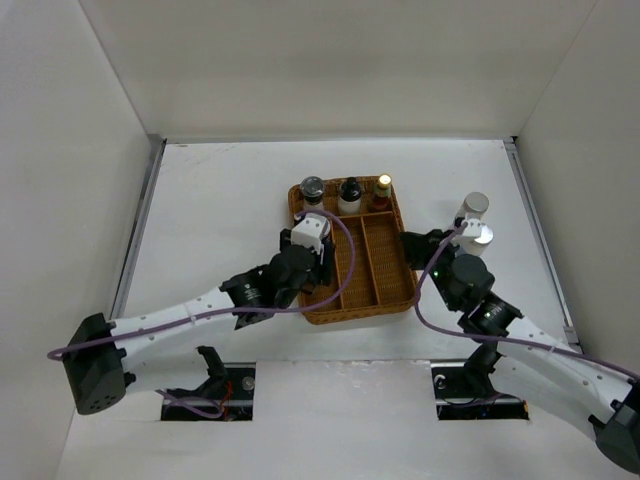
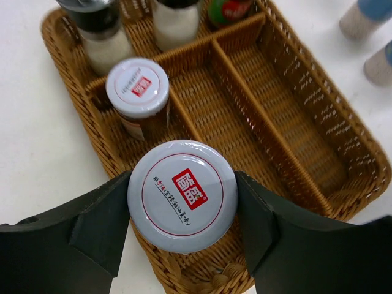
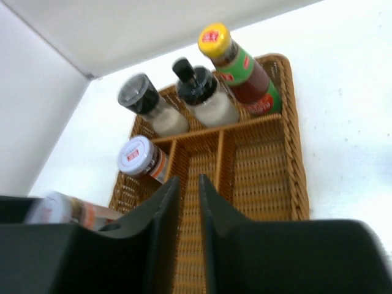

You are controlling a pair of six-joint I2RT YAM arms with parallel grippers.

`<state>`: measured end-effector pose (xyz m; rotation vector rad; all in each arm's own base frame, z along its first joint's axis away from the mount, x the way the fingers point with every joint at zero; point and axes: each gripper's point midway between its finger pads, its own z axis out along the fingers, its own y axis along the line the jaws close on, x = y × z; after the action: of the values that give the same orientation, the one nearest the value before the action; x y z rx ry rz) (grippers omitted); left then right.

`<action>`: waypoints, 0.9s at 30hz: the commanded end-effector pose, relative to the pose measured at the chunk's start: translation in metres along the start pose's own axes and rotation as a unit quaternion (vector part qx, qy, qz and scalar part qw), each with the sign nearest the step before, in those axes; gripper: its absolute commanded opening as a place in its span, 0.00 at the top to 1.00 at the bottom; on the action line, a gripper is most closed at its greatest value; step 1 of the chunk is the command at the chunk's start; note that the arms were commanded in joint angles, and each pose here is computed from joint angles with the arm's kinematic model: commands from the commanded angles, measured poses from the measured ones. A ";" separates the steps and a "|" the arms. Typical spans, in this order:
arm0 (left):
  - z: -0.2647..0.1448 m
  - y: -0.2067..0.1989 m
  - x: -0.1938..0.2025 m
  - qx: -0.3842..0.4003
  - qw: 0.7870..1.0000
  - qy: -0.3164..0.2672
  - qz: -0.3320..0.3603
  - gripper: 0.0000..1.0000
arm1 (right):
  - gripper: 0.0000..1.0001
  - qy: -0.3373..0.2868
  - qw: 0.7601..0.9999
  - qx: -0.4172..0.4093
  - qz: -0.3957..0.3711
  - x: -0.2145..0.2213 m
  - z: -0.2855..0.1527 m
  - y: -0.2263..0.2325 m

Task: Organize the condiment bottles

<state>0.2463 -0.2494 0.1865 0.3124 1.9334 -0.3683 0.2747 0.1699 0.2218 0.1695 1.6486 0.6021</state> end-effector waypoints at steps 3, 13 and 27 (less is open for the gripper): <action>0.019 -0.014 -0.008 0.018 0.999 -0.039 -0.014 0.58 | 0.84 -0.039 0.999 0.012 0.016 -0.025 -0.006 -0.004; 0.040 -0.013 0.034 0.034 0.999 -0.020 -0.005 0.54 | 0.39 -0.035 0.999 0.035 -0.004 -0.045 -0.003 0.000; 0.004 0.011 -0.034 0.025 0.982 -0.158 -0.096 0.00 | 0.00 -0.073 0.966 0.239 -0.065 -0.109 -0.020 -0.068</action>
<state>0.2591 -0.2504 0.1762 0.2307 1.7878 -0.4921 0.2961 0.0947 0.2812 0.3562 1.6293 0.2507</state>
